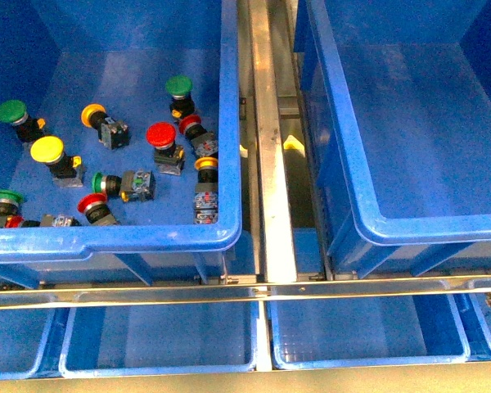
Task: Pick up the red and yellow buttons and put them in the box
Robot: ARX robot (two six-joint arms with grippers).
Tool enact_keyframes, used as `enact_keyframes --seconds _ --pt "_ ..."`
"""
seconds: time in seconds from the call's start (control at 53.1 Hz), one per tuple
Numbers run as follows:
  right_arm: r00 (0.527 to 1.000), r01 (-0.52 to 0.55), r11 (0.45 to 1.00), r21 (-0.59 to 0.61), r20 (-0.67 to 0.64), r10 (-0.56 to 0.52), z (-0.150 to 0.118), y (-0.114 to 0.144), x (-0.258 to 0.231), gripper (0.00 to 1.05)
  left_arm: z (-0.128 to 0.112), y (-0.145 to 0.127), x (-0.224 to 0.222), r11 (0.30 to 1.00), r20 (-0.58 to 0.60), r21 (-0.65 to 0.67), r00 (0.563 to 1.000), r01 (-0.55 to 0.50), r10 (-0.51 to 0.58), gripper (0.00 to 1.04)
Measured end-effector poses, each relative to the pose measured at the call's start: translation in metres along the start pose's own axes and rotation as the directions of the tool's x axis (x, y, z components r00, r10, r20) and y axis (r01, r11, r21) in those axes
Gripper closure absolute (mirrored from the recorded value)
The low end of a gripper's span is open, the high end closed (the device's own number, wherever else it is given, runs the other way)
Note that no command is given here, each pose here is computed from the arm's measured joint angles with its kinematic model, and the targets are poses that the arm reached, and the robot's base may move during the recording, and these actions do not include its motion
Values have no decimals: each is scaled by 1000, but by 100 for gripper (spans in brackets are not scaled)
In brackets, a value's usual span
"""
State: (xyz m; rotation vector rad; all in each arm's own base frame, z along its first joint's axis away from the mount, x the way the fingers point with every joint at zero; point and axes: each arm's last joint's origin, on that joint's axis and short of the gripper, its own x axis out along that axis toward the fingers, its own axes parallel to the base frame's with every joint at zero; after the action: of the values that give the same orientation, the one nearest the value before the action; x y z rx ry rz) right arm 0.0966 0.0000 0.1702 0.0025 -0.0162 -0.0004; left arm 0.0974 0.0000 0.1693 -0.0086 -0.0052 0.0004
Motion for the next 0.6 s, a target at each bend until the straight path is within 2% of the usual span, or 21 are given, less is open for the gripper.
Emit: enact_keyframes --seconds 0.603 --pt "1000 0 1000 0 0 0 0 0 0 7 0 0 0 1000 0 0 1000 0 0 8"
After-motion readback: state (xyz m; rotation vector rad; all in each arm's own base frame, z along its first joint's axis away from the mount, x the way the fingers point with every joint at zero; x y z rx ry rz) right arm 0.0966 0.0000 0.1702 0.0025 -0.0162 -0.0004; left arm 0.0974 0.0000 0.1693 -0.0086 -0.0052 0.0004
